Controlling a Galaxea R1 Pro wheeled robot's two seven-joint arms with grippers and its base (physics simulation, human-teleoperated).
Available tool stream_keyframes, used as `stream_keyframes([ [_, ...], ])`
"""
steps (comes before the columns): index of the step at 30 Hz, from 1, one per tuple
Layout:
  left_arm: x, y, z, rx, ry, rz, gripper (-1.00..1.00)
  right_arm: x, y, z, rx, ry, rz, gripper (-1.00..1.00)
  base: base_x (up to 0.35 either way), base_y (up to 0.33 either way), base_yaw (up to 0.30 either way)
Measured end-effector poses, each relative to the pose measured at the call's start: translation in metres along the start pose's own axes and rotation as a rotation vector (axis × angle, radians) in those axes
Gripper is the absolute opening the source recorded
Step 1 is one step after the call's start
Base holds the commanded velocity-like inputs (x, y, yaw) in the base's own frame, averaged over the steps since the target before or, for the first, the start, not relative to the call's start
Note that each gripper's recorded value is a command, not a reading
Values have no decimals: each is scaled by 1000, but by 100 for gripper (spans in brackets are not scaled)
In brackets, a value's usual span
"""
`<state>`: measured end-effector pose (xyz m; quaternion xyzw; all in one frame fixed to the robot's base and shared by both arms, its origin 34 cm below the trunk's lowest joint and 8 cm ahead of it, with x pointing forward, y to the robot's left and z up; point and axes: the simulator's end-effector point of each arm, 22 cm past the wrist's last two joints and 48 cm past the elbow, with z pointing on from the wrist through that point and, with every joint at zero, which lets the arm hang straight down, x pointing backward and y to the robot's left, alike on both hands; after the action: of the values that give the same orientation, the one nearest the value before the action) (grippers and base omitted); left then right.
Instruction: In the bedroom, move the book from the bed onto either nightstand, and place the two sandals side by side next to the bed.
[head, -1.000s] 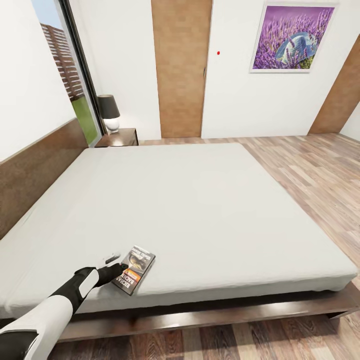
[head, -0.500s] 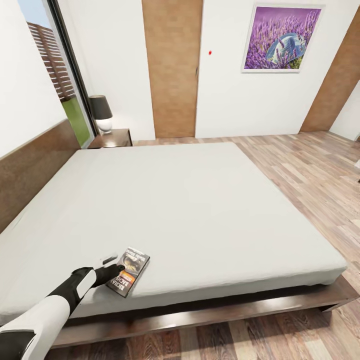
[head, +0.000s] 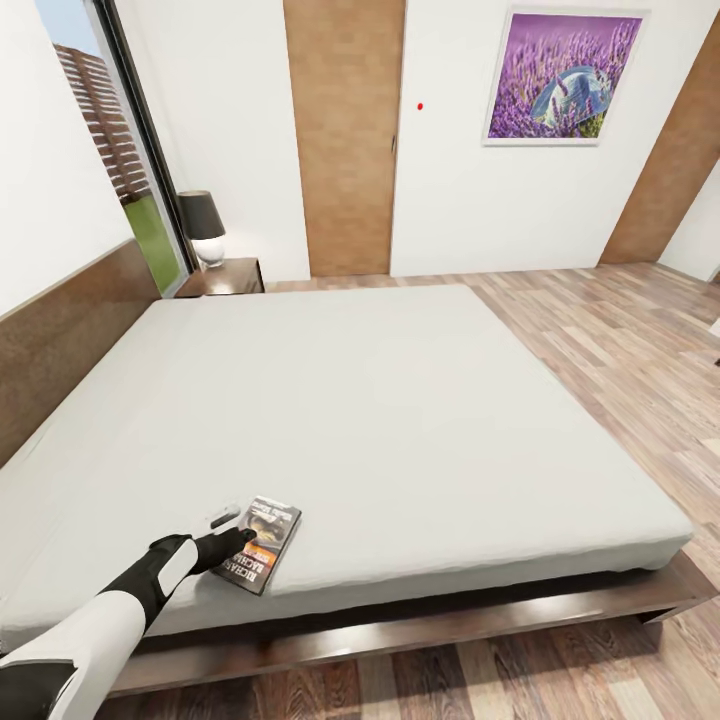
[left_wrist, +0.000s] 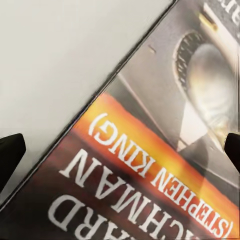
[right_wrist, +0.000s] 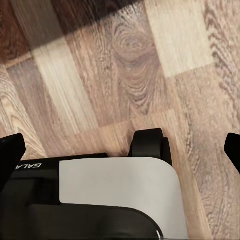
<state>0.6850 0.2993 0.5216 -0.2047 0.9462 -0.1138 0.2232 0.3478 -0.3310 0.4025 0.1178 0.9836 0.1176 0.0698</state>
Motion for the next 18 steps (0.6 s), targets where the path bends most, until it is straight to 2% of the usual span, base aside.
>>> stream_keyframes([
  [4, -3, -2, -6, 0, 1, 0, 100, -1, 2, -7, 0, 0, 0, 100, 0, 0, 0],
  [18, -3, -2, -6, 0, 1, 0, 100, -1, 2, -7, 0, 1, 0, 100, 0, 0, 0],
])
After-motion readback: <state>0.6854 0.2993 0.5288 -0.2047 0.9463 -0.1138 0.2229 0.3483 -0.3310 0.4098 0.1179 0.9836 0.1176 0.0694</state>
